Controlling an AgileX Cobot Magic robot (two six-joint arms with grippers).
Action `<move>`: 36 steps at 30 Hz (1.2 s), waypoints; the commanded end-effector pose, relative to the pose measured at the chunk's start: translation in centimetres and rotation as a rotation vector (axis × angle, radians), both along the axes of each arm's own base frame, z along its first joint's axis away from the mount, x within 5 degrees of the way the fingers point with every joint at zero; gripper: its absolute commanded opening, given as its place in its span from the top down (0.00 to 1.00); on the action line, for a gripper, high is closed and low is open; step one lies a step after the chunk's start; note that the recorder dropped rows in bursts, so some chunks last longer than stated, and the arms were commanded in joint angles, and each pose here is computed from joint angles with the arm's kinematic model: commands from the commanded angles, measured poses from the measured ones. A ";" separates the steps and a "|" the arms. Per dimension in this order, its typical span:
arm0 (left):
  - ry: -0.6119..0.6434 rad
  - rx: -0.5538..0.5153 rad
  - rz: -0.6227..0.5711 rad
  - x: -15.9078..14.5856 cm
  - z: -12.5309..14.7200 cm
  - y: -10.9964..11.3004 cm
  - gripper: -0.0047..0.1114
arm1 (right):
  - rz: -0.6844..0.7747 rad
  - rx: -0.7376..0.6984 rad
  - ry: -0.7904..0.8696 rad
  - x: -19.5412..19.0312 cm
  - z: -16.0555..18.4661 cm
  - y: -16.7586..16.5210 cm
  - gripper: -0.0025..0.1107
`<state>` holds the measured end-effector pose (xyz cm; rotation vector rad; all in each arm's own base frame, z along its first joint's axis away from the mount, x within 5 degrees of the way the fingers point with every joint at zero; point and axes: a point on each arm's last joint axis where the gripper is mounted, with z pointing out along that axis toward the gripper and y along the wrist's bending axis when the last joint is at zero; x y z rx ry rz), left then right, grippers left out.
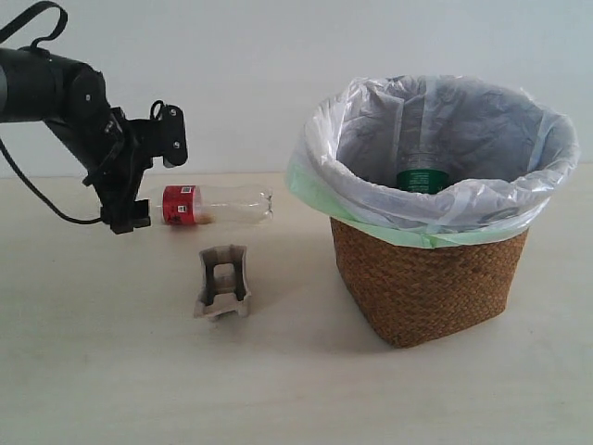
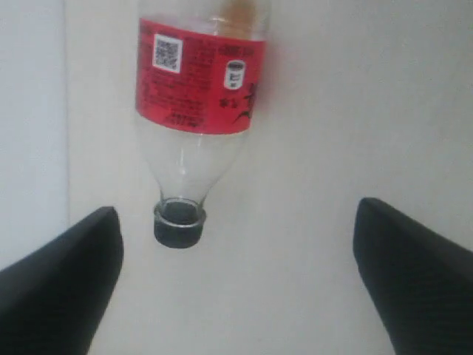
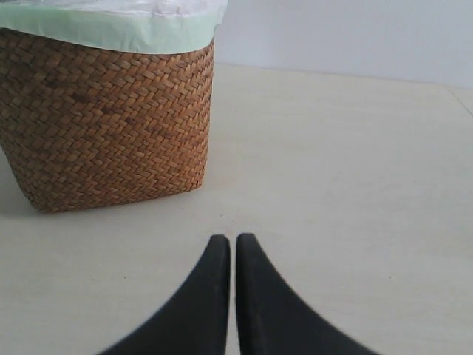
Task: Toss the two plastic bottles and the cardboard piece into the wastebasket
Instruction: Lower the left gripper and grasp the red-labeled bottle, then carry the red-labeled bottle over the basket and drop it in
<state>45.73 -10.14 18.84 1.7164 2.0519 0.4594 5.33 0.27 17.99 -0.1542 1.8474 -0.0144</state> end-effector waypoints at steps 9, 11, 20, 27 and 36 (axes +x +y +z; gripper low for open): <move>-0.120 -0.045 -0.095 3.1 -6.8 1.0 0.29 | -0.005 -0.001 -0.015 0.0 0.1 0.0 0.98; -0.156 -0.050 -0.092 3.5 -7.3 1.1 0.29 | -0.005 -0.001 -0.015 0.0 0.1 0.0 0.98; -0.203 -0.040 -0.093 4.2 -9.6 2.1 0.38 | -0.005 -0.001 -0.015 0.0 0.1 0.0 0.98; -0.167 -0.058 -0.062 4.1 -9.2 2.1 0.93 | -0.005 -0.001 -0.015 0.0 0.1 0.0 0.98; -0.214 -0.299 0.246 1.4 4.2 2.6 0.93 | -0.005 -0.001 -0.015 0.0 0.1 0.0 0.98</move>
